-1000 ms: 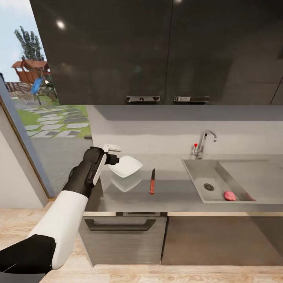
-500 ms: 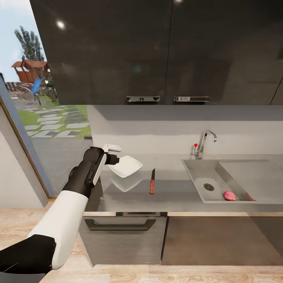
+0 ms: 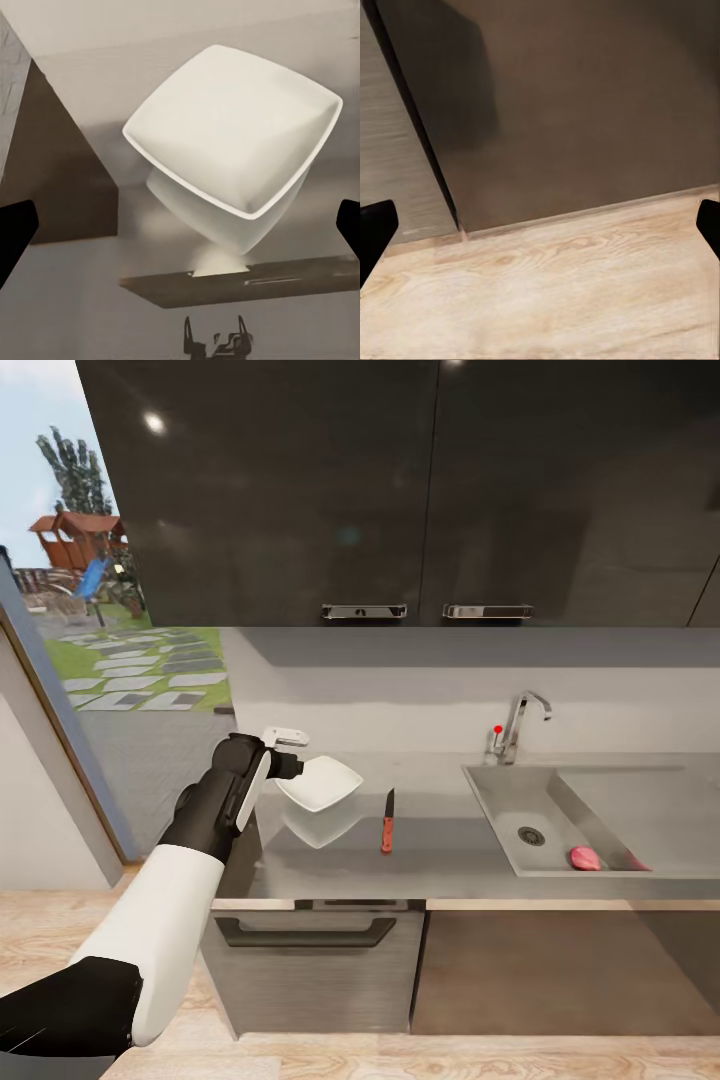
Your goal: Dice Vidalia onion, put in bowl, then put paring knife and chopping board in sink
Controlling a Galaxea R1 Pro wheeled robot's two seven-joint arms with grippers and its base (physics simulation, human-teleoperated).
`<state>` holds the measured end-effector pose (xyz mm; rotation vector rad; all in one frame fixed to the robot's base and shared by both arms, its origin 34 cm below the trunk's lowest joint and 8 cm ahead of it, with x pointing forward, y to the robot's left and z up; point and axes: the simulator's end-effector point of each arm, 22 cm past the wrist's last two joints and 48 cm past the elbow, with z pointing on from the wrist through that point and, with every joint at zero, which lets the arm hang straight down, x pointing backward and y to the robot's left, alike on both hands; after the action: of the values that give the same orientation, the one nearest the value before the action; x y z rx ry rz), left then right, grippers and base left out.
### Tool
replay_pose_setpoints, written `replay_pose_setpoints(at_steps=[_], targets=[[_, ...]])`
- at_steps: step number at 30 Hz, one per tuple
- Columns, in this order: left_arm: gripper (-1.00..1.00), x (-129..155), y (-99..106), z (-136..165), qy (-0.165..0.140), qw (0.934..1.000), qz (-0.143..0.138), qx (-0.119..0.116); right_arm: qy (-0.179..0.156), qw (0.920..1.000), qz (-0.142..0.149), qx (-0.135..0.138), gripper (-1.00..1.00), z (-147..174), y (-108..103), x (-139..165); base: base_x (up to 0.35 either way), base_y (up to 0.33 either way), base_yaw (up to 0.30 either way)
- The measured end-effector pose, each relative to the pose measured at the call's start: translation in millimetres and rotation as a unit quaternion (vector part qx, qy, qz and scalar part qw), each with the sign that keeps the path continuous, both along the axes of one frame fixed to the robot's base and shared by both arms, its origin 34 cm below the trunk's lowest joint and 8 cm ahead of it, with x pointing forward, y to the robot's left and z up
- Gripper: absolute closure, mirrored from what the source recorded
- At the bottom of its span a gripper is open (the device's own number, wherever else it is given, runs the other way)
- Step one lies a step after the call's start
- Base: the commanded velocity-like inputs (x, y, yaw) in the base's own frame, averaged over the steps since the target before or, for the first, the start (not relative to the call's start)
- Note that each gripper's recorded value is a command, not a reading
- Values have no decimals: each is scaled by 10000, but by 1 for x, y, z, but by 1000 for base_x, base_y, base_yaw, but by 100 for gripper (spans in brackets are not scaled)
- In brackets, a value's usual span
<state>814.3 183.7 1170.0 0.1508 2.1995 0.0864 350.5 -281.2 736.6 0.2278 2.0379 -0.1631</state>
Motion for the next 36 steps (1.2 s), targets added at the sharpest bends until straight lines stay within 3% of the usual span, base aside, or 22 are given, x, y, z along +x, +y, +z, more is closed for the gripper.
replay_pose_setpoints(at_steps=[12, 19, 22, 30, 36], targets=[[-100, 0, 0, -3, 34, 10000, 2, 6, 371, 9993, 39, 44, -100, -16, 5, -25, 0, 0, 0], [-100, 0, 1, -3, 38, 10000, 3, 13, 402, 9991, 32, 136, -100, -17, 15, -25, 0, 0, 0], [-100, 0, 1, -3, 38, 10000, 3, 13, 399, 9989, 56, 254, -100, -17, 32, -25, 0, 0, 0], [-100, 0, 0, -3, 32, 10000, -2, 8, 436, 9987, 16, 262, -100, -19, 33, -27, 0, 0, 0], [-100, 0, 0, -3, 39, 10000, -4, 1, 470, 9983, 18, 357, -100, -20, 45, -28, 0, 0, 0]])
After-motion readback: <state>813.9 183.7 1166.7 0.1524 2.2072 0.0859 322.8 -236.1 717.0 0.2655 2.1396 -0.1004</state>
